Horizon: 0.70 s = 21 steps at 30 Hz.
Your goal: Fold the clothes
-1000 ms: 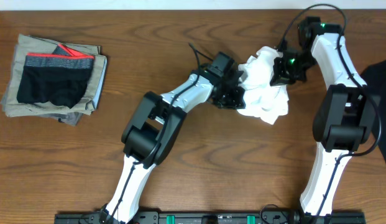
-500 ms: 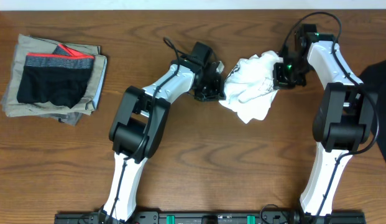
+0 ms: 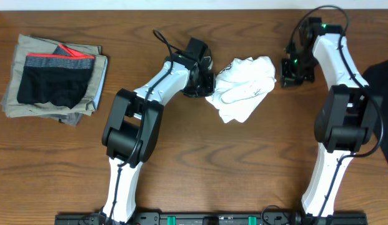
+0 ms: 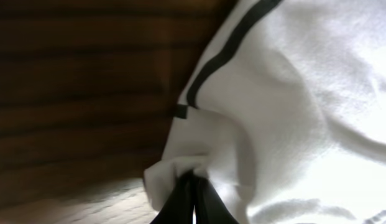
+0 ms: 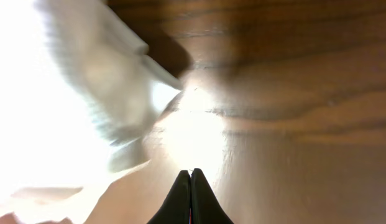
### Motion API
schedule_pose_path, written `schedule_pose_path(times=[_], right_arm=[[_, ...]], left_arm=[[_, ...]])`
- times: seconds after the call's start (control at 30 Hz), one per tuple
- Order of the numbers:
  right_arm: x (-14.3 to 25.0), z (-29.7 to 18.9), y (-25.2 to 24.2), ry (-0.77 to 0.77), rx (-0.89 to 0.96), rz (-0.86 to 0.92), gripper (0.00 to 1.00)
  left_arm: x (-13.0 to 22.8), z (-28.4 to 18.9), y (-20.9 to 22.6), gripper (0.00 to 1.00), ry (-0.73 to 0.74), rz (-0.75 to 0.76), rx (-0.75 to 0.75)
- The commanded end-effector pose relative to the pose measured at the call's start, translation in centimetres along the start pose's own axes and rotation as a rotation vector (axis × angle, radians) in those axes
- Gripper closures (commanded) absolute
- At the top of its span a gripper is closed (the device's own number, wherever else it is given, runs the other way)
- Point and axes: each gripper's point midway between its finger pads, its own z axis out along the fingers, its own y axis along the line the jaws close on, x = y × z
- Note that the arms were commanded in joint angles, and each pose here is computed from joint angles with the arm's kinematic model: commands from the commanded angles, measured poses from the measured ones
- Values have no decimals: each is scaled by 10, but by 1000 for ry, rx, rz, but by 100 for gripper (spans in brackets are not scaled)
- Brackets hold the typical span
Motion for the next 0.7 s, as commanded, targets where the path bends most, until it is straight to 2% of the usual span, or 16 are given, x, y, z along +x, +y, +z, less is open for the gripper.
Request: schedule_pose_path(times=[0.0, 0.13, 0.43, 0.67], right_arm=[[-8, -40, 30, -73, -88, -34, 99], [9, -56, 91, -52, -305, -228, 99], [38, 2, 159, 12, -262, -367, 99], [58, 40, 160, 67, -216, -360, 99]], left_arm=[[-2, -12, 12, 94, -29, 20, -61], [-2, -12, 14, 94, -27, 26, -73], [3, -12, 17, 94, -11, 36, -88], [3, -12, 18, 94, -8, 35, -90]])
